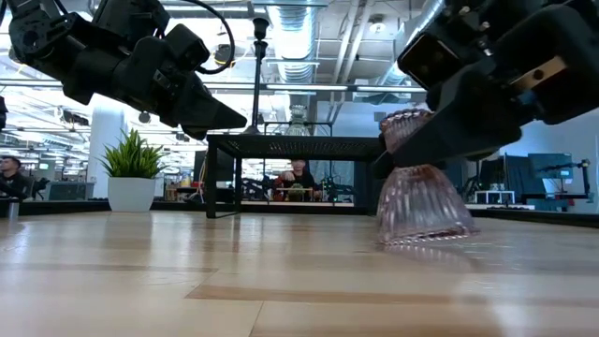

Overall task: Pick & Place candle stick holders
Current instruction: Put the pink glass candle holder on the shelf

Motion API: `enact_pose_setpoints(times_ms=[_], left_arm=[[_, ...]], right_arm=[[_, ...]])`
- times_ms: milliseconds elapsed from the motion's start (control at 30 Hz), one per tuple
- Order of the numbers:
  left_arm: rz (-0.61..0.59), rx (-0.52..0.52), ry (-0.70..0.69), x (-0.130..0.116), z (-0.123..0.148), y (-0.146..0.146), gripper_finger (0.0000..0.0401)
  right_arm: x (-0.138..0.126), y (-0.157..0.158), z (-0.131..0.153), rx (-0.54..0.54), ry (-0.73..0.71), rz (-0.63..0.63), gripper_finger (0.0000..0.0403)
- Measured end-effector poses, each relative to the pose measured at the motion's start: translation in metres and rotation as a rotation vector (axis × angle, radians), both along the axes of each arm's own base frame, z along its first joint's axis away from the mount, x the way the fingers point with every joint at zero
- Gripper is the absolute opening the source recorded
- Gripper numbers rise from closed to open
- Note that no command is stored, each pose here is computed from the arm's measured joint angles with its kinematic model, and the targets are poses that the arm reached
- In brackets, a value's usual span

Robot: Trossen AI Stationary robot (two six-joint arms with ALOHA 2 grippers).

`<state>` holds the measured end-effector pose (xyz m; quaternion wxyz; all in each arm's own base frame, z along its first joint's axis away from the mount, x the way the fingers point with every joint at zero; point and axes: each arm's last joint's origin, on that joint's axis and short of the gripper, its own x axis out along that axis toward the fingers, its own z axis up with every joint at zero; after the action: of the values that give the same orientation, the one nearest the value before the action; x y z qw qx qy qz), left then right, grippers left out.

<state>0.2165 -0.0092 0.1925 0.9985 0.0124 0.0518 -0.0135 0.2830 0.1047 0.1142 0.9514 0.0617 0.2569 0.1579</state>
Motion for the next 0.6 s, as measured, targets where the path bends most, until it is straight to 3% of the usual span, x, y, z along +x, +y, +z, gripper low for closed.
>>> enact_pose_setpoints(times_ms=[233,600], left_arm=[[0.000,0.000,0.000,0.000,0.000,0.000,0.0008],[0.000,0.000,0.001,0.000,0.000,0.000,0.0008]], right_arm=[[0.016,-0.006,0.011,0.036,-0.018,0.032,0.0126],[0.045,-0.025,0.046,-0.087,-0.034,0.020,0.0129]])
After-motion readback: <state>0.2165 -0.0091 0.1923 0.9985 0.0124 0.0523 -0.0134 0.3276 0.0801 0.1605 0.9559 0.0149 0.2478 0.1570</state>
